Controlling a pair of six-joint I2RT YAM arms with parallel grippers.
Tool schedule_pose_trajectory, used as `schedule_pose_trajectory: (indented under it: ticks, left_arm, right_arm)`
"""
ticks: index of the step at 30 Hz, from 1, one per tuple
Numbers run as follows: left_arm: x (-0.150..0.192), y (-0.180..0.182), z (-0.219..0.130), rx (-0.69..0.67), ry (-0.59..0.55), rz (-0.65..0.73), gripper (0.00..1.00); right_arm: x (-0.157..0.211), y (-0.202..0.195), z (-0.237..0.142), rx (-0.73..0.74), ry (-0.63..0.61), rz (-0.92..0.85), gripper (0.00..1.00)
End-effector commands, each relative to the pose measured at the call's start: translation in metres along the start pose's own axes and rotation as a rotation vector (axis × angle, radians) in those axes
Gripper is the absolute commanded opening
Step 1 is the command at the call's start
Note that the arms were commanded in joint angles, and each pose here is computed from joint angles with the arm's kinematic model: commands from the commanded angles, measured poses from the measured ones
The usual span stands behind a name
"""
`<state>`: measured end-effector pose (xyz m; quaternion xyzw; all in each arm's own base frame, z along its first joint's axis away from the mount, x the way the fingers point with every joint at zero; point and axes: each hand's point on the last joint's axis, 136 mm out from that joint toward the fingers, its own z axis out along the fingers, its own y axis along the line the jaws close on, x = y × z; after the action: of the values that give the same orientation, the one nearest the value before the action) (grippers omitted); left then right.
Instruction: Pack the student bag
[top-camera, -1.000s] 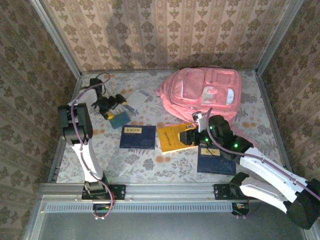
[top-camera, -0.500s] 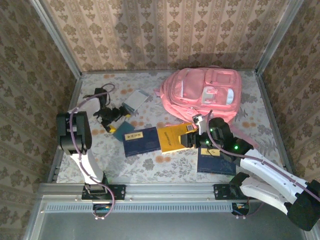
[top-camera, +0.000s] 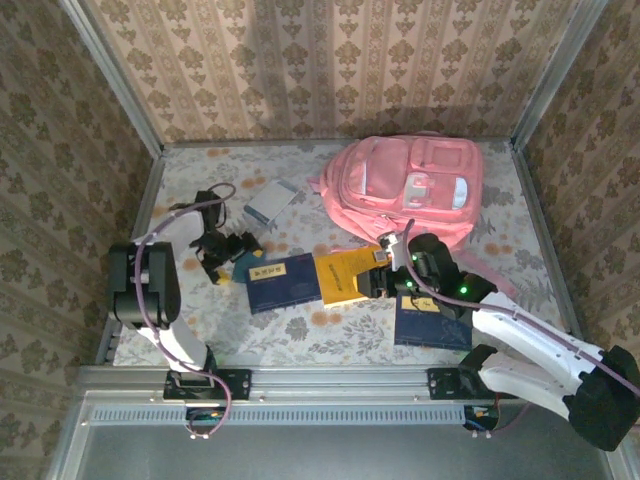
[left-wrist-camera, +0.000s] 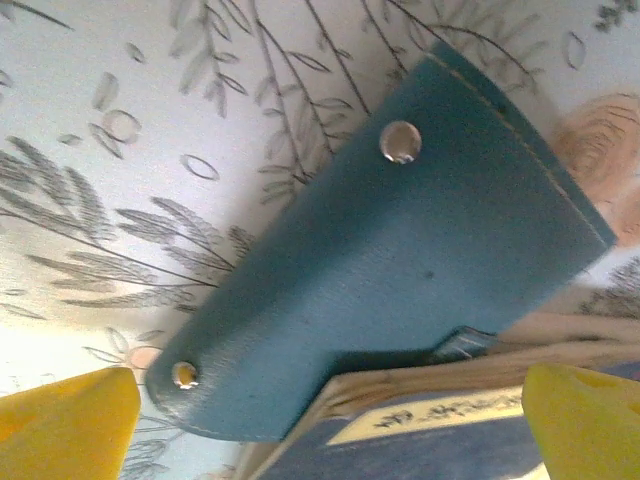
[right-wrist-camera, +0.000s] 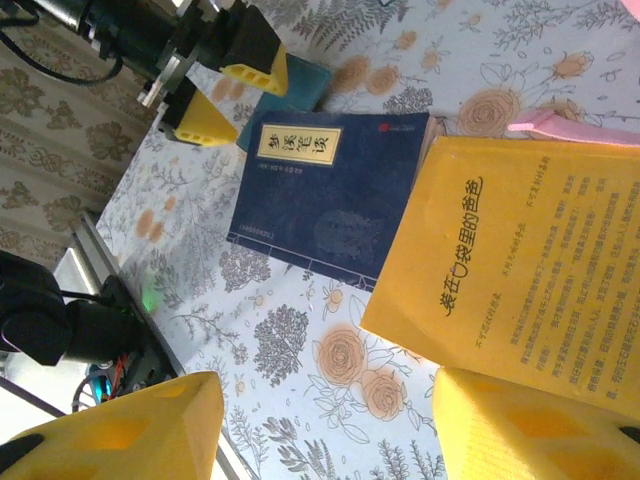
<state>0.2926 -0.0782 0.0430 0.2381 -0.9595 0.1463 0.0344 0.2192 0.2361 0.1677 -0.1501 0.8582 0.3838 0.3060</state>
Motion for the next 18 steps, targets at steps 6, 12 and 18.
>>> schedule_pose_trajectory:
  ticks: [6,12,18]
  left_arm:
    - [-0.015,0.016,-0.001,-0.270,-0.013,0.076,0.97]
    - [-0.020,0.021,0.016,-0.277,0.031,0.058,0.89]
    - [-0.027,0.045,0.010,-0.311,-0.002,-0.009,0.83]
  right_arm:
    - [-0.005,0.010,0.002,-0.044,-0.018,0.010,0.59]
    - [-0.002,0.009,-0.001,-0.036,-0.015,0.007,0.59]
    - [0.000,0.006,-0.003,-0.017,-0.018,-0.010,0.59]
